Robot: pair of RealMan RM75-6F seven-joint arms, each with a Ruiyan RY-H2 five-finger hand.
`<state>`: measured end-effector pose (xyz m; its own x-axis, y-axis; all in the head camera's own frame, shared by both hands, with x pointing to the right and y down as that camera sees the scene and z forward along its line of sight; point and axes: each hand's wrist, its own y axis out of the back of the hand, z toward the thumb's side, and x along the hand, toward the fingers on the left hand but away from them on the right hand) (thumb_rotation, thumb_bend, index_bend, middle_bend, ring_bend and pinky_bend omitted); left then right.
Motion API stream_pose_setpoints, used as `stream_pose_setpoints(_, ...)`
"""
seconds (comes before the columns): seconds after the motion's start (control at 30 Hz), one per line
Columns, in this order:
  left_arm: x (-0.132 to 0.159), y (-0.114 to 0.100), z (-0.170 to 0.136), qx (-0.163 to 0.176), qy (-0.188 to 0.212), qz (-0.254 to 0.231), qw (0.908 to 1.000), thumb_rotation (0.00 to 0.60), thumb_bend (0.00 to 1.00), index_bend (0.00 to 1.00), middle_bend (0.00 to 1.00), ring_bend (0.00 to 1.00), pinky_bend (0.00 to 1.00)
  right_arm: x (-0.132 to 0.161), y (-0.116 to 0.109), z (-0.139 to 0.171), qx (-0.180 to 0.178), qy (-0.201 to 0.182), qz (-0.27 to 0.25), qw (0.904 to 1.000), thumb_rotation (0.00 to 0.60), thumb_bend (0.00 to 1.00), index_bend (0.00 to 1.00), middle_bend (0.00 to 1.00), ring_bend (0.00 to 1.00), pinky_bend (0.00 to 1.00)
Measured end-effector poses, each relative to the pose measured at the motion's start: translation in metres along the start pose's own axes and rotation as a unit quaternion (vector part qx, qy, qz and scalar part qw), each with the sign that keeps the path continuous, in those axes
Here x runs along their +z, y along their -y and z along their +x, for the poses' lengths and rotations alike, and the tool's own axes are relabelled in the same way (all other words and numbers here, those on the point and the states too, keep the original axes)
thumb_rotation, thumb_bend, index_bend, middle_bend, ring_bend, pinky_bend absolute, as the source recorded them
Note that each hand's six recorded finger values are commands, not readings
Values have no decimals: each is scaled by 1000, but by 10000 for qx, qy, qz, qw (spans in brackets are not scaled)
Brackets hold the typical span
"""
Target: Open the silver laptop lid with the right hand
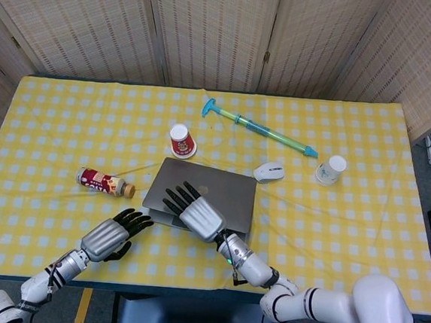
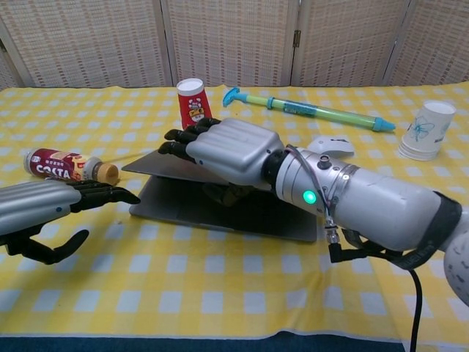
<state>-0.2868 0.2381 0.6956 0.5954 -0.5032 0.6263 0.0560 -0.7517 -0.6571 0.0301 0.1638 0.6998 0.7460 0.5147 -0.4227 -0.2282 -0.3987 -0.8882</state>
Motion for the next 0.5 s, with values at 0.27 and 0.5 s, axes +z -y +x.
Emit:
stream_pose_setpoints(0.27, 4, 5, 23, -192, -41, -3, 9998, 600, 757, 17, 76, 13, 0, 0, -3, -1, -36, 2, 8, 10000, 600, 606, 0, 0, 0, 0)
stream_pose_setpoints(0.5, -2, 13, 35, -342, -172, -76, 9992, 600, 763, 21, 76, 12, 0, -1, -4, -1, -57, 17, 12, 10000, 600, 606, 0, 0, 0, 0)
